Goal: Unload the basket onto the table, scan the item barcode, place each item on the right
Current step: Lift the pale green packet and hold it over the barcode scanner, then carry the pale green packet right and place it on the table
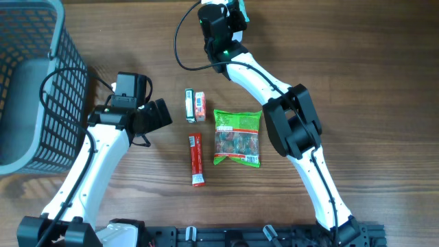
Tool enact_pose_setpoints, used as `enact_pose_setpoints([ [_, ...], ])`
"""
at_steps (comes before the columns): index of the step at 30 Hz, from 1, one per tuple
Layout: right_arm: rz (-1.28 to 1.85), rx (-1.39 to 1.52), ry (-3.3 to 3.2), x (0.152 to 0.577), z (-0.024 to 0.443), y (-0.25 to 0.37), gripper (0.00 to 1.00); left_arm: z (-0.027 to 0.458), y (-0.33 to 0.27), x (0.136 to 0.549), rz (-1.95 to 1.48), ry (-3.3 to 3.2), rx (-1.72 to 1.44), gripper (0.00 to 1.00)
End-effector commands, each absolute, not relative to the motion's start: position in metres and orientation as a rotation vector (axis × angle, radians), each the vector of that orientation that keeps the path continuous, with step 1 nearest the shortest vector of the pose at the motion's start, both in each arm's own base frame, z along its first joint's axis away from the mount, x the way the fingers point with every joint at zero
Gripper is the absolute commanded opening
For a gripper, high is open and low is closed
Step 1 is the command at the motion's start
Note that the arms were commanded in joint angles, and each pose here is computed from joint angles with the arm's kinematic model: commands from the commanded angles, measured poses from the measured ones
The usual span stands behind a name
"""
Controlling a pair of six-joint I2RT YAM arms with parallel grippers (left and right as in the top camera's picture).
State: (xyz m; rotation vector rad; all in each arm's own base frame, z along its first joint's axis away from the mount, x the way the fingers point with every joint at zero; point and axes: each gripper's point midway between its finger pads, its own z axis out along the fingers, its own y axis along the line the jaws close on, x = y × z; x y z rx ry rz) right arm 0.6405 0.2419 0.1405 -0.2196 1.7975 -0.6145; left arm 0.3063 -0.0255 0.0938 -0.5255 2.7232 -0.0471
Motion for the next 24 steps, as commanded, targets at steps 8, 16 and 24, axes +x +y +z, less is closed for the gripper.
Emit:
enact_pose_setpoints([
  [8, -0.798, -0.13, 1.599, 0.604, 0.331, 0.204, 0.04, 0.103, -0.023, 0.311, -0.044, 2.694, -0.522, 1.0],
  [16, -0.41, -0.332, 1.989, 0.508, 0.364, 0.173, 0.04, 0.103, -0.023, 0.311, -0.044, 2.694, -0.522, 1.0],
  [24, -0.104, -0.389, 2.683, 0.411, 0.262, 0.071, 0.04, 0.103, -0.023, 0.311, -0.044, 2.694, -0.522, 1.0],
])
